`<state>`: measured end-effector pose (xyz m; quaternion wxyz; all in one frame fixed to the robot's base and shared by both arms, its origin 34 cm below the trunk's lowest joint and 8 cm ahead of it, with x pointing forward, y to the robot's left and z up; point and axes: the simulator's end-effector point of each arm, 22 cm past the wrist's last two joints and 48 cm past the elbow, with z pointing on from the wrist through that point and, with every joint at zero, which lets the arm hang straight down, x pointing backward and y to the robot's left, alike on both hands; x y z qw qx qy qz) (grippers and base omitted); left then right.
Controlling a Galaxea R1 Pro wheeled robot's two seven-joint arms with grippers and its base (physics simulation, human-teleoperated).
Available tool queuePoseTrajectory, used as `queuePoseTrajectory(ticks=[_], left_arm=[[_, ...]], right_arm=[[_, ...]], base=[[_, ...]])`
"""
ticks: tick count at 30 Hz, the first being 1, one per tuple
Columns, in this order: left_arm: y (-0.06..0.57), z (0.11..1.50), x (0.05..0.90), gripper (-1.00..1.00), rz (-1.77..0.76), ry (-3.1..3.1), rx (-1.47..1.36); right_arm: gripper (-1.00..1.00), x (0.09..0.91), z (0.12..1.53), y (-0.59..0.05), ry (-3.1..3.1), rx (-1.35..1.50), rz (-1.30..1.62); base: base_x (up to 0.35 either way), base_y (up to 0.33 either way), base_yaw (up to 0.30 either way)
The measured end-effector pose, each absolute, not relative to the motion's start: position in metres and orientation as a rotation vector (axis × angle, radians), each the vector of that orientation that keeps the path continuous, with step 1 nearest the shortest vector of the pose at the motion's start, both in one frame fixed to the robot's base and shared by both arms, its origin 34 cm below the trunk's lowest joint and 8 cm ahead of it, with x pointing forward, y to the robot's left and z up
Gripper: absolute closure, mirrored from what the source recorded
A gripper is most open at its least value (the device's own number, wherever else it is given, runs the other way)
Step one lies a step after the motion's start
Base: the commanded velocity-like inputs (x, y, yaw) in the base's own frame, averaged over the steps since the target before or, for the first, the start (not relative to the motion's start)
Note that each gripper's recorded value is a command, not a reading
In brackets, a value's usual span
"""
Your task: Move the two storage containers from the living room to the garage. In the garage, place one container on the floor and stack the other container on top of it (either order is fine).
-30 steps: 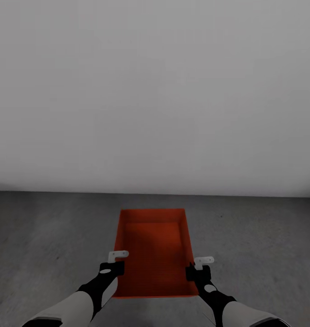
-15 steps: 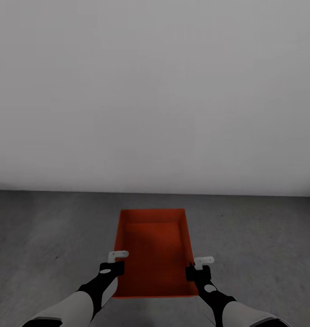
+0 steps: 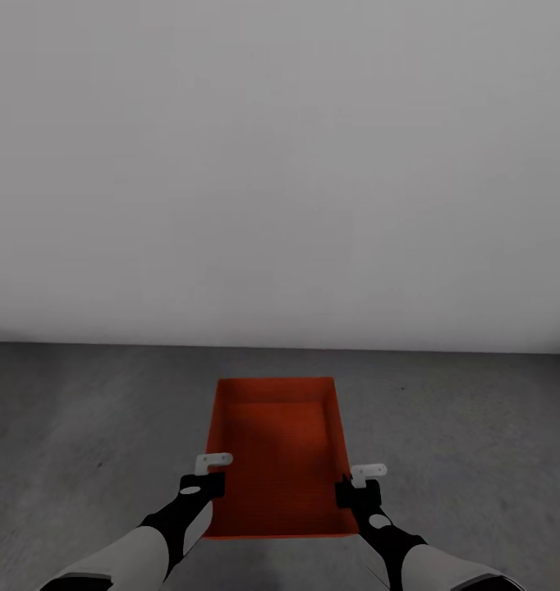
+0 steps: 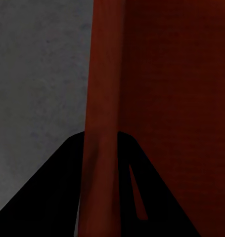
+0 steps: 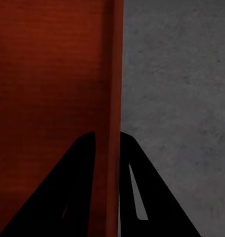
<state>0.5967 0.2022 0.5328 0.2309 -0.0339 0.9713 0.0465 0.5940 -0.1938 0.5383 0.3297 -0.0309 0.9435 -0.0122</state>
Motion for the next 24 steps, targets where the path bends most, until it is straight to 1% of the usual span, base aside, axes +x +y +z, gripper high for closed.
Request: queuePoseTrajectory(ticks=[24], left_arm=[[0.202,0.493,0.596,1.0,0.128,2.676,-0.093]], right_arm=[[1.0,0.593,0.499,-0.194,2.473,-0.081,-0.032]], base=[[0.0,0.0,0.0]])
